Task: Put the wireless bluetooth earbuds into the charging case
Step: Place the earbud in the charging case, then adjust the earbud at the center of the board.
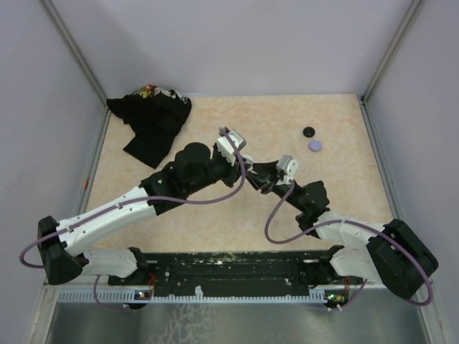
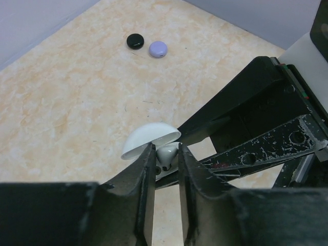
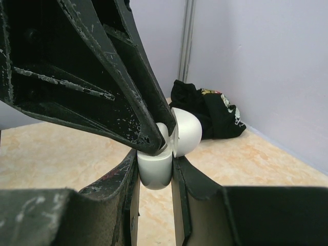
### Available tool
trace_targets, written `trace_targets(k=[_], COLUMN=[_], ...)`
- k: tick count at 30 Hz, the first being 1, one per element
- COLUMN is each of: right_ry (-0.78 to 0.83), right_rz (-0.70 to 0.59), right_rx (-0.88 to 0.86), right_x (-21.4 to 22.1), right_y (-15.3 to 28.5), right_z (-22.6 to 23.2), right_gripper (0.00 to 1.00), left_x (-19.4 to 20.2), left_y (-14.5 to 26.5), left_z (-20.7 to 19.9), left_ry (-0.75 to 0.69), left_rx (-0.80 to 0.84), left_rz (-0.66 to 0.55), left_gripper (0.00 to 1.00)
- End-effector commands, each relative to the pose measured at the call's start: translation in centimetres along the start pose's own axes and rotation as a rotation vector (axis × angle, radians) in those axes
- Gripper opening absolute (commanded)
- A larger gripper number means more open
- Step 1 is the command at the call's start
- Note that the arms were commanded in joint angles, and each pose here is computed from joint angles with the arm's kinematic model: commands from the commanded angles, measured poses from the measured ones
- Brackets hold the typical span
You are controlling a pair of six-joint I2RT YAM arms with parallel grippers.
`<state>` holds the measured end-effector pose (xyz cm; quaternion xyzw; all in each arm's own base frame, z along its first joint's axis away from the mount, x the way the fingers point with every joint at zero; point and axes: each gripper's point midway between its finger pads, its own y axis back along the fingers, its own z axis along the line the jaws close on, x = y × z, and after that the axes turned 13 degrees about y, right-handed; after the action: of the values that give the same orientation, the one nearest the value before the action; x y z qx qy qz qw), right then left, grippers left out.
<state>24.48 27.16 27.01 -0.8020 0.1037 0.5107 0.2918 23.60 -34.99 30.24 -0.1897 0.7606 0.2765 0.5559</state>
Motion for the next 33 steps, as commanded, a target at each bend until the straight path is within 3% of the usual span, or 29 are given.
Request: trace_targets(k=[1, 8, 16, 24, 33], right_ry=[0.039, 0.030, 0.030, 0.040, 0.051], right_rz=[-0.122, -0.117, -0.086, -0.047, -0.016], right_rx=[0.025, 0.060, 0.089, 0.098, 0.099], right_x=[-3.4, -2.8, -1.6, -0.3, 0.8], right_y=[-0.3, 0.2, 1.0, 1.9, 2.7], right_z=[-0.7, -1.0, -1.1, -0.9, -0.6], right_gripper=[0.00, 0.00, 0.00, 0.00, 0.00], left_x=[-0.4, -1.4, -1.8, 3.0, 10.2], left_y=[-0.1, 0.6, 3.3, 6.3, 8.3], left_z=[-0.4, -0.6, 0.7, 6.6, 15.2], left_ry=[0.032, 0.105, 0.238, 0.335, 0.560], left_rx=[-0.006, -0.016, -0.117, -0.405, -0.608], left_rz=[0.012, -0.011, -0.004, 0.091, 0.215], left_gripper=[0.32, 0.61, 0.75, 0.81, 0.78])
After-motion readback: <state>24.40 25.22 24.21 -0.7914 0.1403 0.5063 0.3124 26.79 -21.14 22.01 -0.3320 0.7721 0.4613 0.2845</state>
